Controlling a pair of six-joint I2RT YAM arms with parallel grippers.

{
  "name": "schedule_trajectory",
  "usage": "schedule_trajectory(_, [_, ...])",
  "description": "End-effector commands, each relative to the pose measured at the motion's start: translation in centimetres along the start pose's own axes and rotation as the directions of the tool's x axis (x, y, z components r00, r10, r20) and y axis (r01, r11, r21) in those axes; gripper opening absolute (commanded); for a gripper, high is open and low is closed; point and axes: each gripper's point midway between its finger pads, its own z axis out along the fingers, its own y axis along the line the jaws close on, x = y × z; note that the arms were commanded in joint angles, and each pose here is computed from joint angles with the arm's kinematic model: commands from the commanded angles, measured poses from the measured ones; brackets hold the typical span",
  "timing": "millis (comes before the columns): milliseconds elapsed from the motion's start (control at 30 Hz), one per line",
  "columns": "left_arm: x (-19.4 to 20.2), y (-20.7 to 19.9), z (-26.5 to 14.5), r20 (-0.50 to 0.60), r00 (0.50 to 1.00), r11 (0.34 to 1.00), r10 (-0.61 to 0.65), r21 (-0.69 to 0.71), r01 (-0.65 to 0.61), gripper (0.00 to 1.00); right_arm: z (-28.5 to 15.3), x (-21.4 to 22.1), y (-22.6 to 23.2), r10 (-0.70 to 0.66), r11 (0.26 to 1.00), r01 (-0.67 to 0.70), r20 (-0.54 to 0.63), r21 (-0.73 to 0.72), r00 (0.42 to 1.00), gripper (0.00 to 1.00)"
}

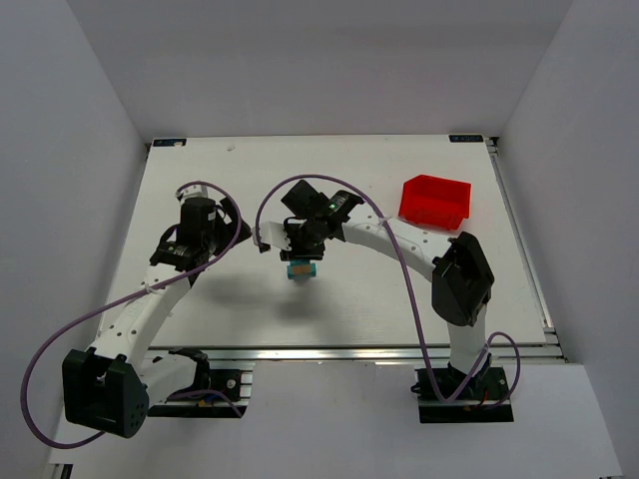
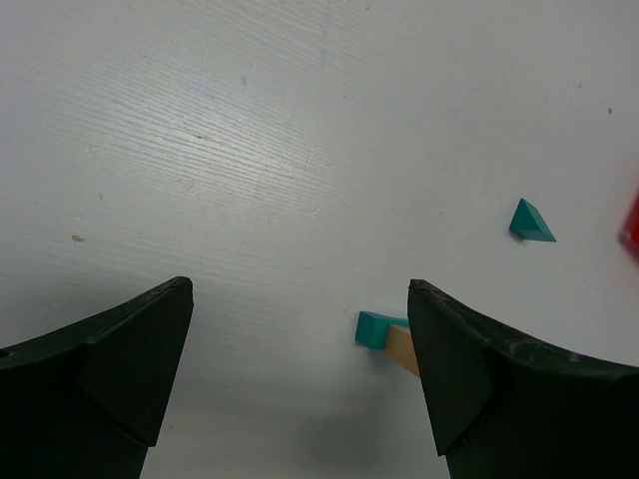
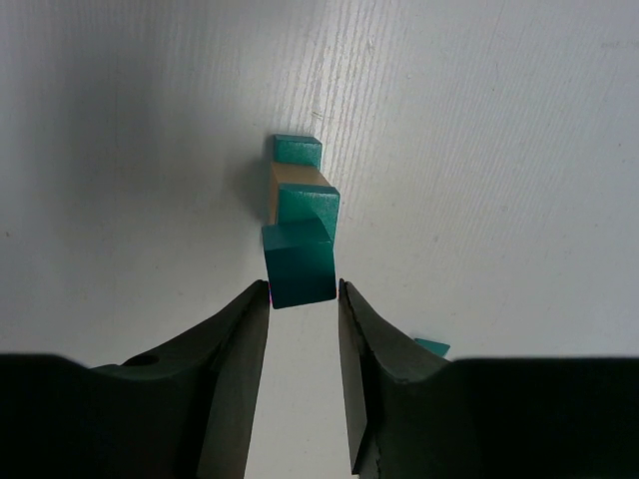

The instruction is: Build the wood block tower

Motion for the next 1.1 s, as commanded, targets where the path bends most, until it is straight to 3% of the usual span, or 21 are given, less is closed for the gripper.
schedule_trajectory(0, [-0.1,0.0,-0.3,0.008,1.0,1.0,0.0,0.006,0.0,0.98,0.3,0.0,0.1,-0.006,1.0,0.006,0.003,-0.014,1.0,0.4])
schedule_trajectory(333, [-0.1,0.1,-0.2,0.007,1.0,1.0,0.002,0.005,-0.002,0.98,0.2,-0.1,-0.2,0.001,1.0,-0.001,0.007,-0.003,1.0,0.43])
schedule_trajectory(433, [-0.1,0.1,-0.3,0.008,1.0,1.0,0.002,0.006,-0.002,0.98,0.3,-0.4,-0.2,0.006,1.0,-0.006,0.013,-0.003,1.0,0.51])
schedule_trajectory(567, [0.0,0.1,-0.2,0.005,1.0,1.0,0.001,0.006,-0.001,0.98,0.3,-0.5,-0.1,0.001,1.0,-0.001,0.022,-0.009,1.0,0.54])
schedule_trajectory(1067, [0.0,0.0,-0.3,0.01,1.0,1.0,0.003,0.01,-0.003,0.98,1.0,-1.4,-0.6,0.034,0.999,-0.035,0.061,0.01,0.998,0.58])
